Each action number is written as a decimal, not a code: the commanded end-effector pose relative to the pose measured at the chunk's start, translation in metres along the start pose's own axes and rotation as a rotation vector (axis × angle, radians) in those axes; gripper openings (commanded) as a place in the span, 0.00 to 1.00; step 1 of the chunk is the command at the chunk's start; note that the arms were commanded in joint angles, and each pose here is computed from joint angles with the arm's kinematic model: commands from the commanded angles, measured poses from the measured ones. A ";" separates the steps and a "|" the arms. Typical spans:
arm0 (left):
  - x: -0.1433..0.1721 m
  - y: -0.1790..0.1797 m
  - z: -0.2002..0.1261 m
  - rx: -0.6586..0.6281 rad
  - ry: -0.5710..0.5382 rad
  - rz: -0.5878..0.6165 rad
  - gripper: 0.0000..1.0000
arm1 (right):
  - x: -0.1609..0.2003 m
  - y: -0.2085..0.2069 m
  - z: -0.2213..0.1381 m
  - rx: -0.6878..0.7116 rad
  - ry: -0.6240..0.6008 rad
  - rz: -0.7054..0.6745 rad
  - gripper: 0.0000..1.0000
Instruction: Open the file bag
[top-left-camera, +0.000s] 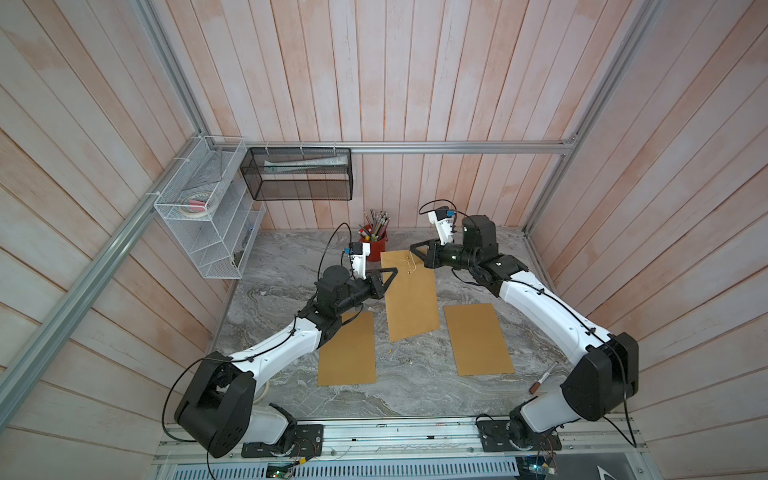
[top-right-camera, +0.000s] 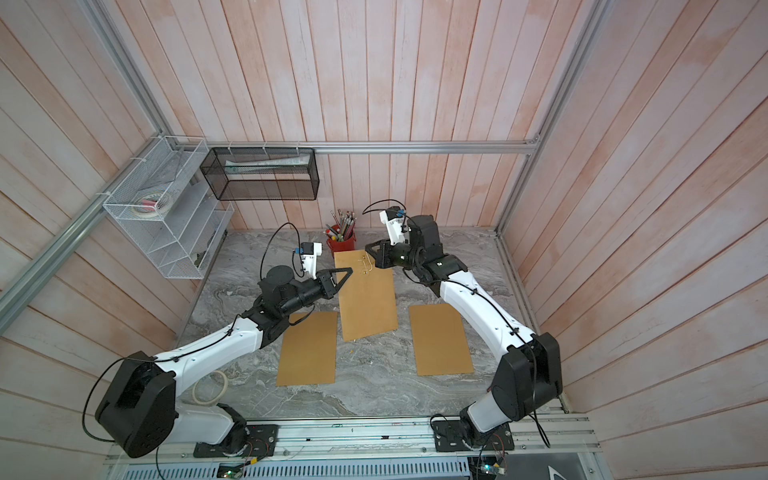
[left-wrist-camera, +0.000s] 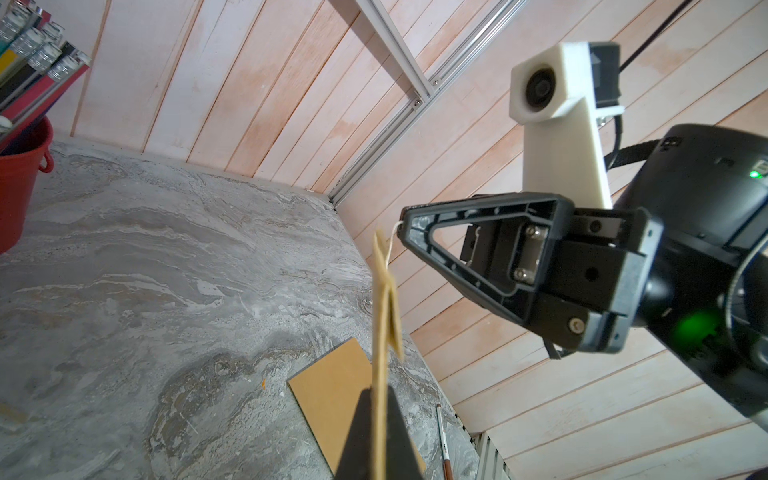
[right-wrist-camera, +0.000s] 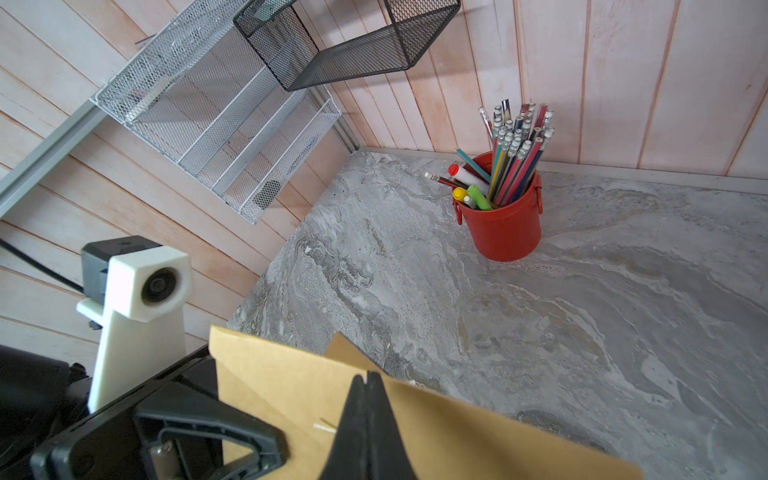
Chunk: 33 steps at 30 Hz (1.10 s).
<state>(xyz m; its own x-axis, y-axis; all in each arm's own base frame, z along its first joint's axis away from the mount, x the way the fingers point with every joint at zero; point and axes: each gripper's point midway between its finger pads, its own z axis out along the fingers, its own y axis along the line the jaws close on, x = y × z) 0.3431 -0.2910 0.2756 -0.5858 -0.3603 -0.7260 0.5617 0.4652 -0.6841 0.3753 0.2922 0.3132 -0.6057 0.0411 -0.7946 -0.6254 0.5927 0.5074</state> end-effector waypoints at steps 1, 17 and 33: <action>0.003 0.000 0.003 0.016 0.001 -0.003 0.00 | -0.006 0.016 0.003 -0.043 0.002 -0.023 0.00; 0.001 0.000 0.006 0.024 -0.009 -0.009 0.00 | -0.003 0.053 0.013 -0.142 0.015 -0.039 0.00; -0.014 0.002 0.011 0.023 -0.054 -0.016 0.00 | 0.004 0.071 0.014 -0.207 0.022 -0.031 0.00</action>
<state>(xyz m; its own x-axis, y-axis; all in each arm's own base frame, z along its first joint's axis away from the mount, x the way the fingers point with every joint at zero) 0.3512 -0.2953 0.2660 -0.5987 -0.3750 -0.7078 0.5462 0.4552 -0.7032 0.3388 0.3415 0.3349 -0.6015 -0.0013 -0.7989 -0.7168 0.4425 0.5389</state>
